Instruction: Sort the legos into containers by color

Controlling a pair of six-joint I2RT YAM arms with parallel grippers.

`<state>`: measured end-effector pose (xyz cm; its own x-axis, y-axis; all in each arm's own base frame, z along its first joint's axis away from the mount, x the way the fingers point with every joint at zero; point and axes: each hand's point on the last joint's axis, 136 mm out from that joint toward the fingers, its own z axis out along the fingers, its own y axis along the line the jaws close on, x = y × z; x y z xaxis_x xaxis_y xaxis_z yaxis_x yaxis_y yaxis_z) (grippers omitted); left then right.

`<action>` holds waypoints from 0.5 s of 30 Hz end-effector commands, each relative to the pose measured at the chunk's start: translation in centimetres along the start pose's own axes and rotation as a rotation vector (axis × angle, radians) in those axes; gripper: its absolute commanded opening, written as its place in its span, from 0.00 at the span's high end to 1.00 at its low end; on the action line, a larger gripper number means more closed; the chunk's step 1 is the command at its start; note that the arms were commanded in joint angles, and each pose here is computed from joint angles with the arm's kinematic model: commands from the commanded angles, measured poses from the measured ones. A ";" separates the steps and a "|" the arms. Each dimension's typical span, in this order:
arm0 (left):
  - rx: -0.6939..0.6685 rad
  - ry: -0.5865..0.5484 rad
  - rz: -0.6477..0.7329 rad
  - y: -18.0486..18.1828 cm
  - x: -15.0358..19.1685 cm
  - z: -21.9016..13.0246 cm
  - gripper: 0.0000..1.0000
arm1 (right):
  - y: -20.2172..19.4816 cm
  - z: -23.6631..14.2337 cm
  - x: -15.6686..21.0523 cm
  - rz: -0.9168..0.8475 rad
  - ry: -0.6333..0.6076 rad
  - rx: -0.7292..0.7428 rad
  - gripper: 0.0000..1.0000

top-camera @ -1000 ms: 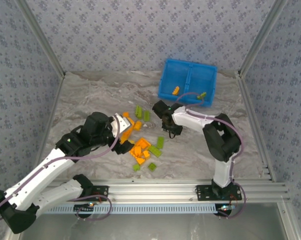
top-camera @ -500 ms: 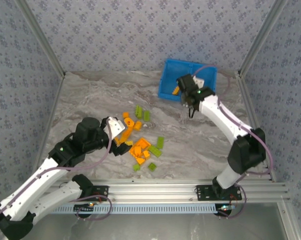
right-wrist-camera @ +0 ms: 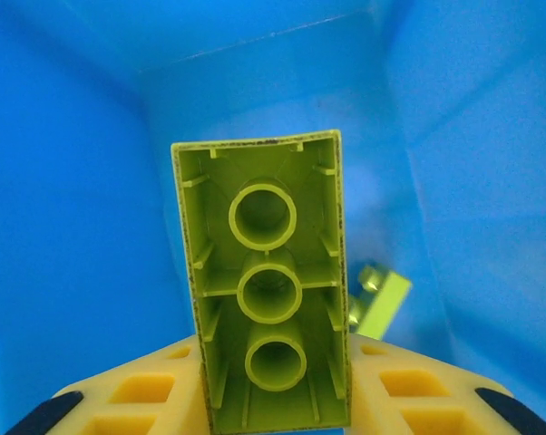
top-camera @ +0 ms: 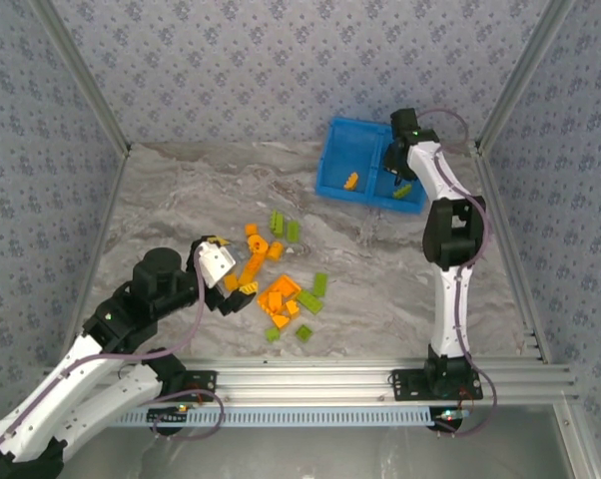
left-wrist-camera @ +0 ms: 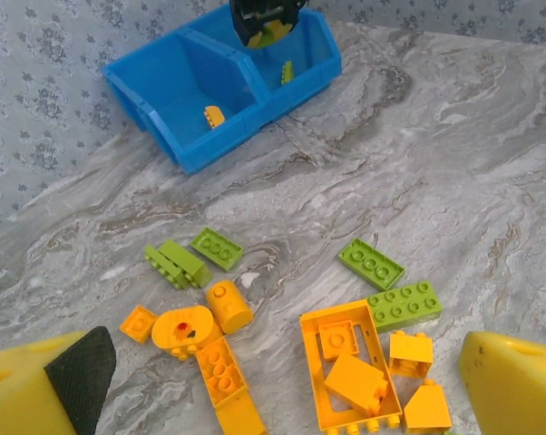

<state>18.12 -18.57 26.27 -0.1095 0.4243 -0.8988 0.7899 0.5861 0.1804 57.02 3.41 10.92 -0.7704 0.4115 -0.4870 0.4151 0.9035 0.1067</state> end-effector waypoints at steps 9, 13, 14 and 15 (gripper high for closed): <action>-0.009 -0.001 0.033 0.3 0.3 0.6 0.01 | 1.0 -6.9 -1.1 -0.020 0.001 -0.074 0.42; -0.046 0.049 -0.017 1.2 0.9 1.6 0.01 | 0.8 -9.1 1.6 -0.009 0.002 -0.130 0.43; -0.051 0.048 -0.061 1.3 0.6 2.0 0.01 | 0.3 -9.7 2.7 -0.019 -0.010 -0.116 0.42; -0.058 0.051 -0.123 1.4 0.3 2.4 0.01 | 0.0 -10.9 3.5 -0.022 -0.029 -0.127 0.42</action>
<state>19.50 -18.90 24.25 -0.1730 0.4557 -0.8732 0.7756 0.6095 0.1644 51.15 4.96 15.62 -0.7941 0.3990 -0.4585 0.3673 0.9161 0.1609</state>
